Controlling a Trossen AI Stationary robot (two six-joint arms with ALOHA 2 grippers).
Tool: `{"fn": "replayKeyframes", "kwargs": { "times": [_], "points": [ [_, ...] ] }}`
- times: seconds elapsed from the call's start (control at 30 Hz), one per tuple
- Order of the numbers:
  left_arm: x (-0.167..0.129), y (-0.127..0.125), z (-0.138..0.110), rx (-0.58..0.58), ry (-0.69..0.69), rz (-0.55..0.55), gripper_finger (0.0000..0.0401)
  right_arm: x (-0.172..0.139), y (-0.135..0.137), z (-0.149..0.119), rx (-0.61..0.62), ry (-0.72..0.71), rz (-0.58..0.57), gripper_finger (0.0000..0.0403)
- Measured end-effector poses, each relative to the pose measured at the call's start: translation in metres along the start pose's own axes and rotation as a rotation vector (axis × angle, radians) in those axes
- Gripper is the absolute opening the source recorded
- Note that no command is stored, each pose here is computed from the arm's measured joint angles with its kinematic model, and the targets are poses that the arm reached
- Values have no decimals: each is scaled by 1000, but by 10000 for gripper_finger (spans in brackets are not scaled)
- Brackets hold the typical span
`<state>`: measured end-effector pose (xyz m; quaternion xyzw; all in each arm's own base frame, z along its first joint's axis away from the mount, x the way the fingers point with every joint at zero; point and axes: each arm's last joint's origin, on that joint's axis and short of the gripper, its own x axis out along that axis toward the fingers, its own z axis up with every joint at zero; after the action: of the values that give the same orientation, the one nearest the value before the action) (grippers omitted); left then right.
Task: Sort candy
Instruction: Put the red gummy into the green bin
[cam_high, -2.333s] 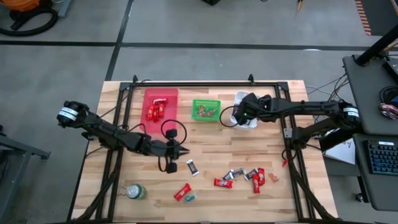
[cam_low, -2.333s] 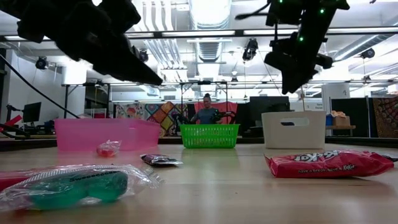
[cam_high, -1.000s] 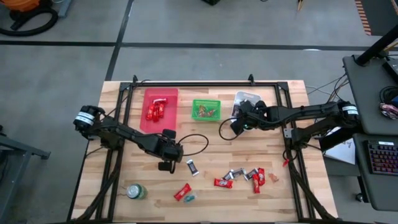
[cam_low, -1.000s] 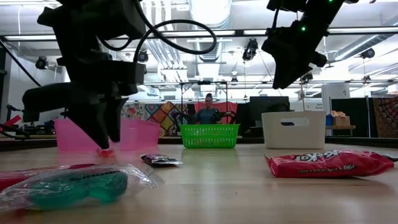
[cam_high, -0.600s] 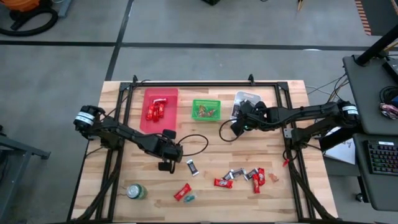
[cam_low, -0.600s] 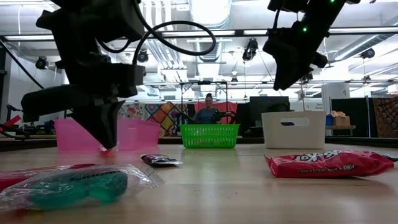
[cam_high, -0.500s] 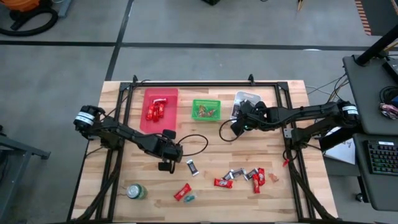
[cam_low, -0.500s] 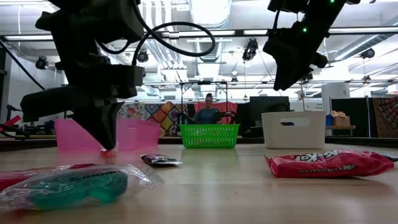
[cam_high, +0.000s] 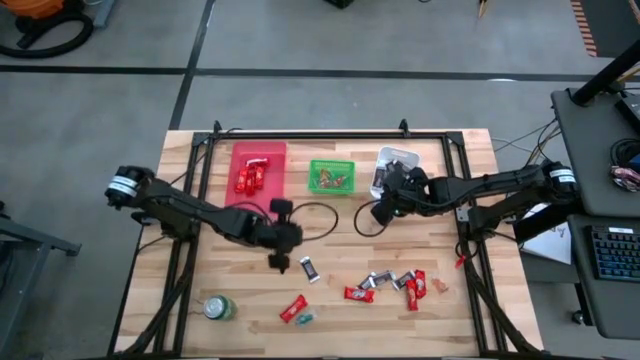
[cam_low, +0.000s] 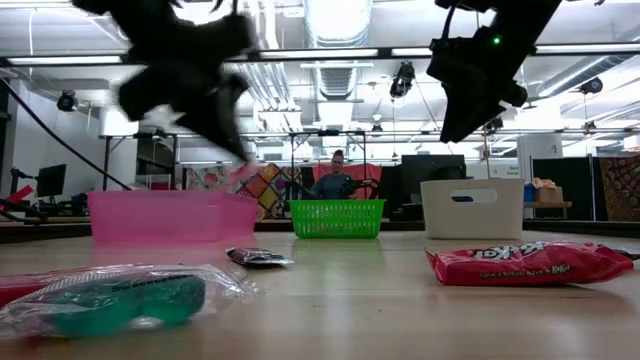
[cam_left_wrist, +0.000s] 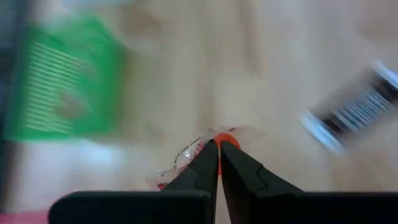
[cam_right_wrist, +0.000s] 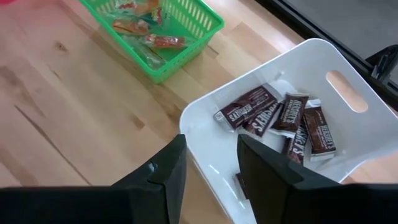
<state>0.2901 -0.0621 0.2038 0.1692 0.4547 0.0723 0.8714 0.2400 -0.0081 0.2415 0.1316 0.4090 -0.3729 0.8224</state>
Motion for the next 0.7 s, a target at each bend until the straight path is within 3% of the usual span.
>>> {"fn": "replayKeyframes", "kwargs": {
  "times": [0.2,0.37,0.57,0.7],
  "points": [
    [6,48,35,-54,-177,212,0,-1,1,-1,-3,-3,6,131],
    [36,100,39,-152,-225,351,0,-2,3,-2,0,-5,13,128],
    [70,137,40,-322,-166,382,0,-3,4,-2,1,-7,18,137],
    [85,145,46,-324,-99,377,0,-2,4,-2,3,-7,18,139]
  ]
}}
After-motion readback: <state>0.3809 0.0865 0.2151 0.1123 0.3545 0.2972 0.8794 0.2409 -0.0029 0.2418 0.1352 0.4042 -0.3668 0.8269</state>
